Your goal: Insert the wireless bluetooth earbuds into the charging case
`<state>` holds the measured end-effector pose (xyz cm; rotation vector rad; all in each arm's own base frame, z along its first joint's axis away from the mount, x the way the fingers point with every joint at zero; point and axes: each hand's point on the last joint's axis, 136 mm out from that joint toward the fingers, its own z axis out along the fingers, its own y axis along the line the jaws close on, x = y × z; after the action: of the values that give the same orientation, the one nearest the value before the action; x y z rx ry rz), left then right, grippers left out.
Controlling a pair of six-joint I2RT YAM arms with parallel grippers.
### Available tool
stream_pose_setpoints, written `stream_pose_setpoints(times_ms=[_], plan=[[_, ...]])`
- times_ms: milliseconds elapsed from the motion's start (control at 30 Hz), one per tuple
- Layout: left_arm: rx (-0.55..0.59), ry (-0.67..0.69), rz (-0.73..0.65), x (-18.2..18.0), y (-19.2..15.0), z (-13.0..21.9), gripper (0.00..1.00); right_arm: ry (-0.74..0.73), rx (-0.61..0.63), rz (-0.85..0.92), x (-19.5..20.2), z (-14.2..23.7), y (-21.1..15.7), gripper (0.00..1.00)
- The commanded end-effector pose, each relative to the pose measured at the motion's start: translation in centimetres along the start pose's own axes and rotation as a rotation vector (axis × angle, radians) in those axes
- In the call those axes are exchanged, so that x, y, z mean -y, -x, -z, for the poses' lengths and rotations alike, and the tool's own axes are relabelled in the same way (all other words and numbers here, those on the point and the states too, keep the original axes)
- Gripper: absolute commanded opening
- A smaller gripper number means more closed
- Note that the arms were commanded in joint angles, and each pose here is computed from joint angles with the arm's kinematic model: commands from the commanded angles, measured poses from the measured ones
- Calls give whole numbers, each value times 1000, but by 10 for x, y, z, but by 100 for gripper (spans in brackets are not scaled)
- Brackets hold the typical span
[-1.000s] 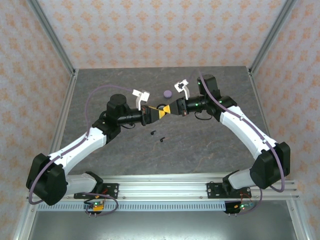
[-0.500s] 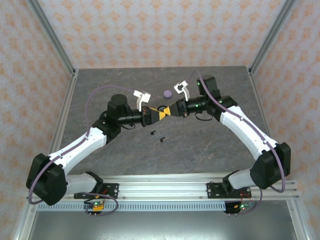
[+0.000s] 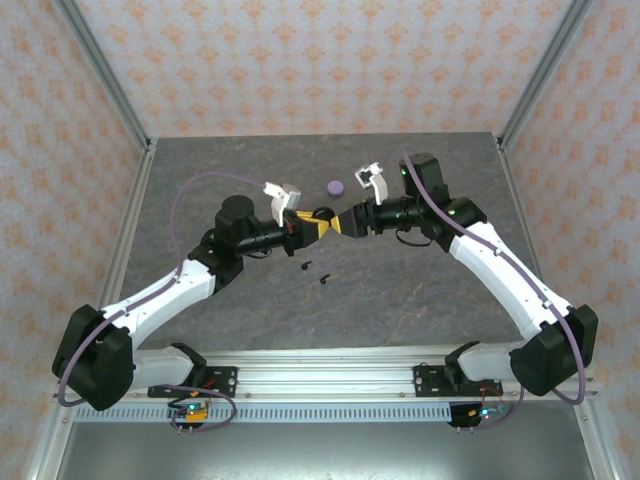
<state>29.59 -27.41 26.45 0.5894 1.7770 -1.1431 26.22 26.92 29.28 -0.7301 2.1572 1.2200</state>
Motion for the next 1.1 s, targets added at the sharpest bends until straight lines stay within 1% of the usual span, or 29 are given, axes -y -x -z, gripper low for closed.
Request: stream_pose_setpoints(times_ms=[0, 300, 533, 800, 1000, 1067], plan=[[53, -25, -147, 14, 18, -1, 15, -48, 7, -7, 5, 2, 3, 58], [34, -76, -215, 30, 9, -6, 16, -67, -9, -20, 11, -3, 3, 60], [30, -106, -282, 42, 5, -3, 16, -174, 21, -54, 31, -2, 9, 60], [7, -92, -295, 40, -1, -2, 16, -244, 65, -82, 41, 2, 18, 60], [-26, -38, -291, 28, -10, -3, 16, -354, 143, -106, 52, 17, 27, 62], [-37, -20, -292, 25, -14, -2, 16, -445, 180, -134, 66, 26, 28, 63]])
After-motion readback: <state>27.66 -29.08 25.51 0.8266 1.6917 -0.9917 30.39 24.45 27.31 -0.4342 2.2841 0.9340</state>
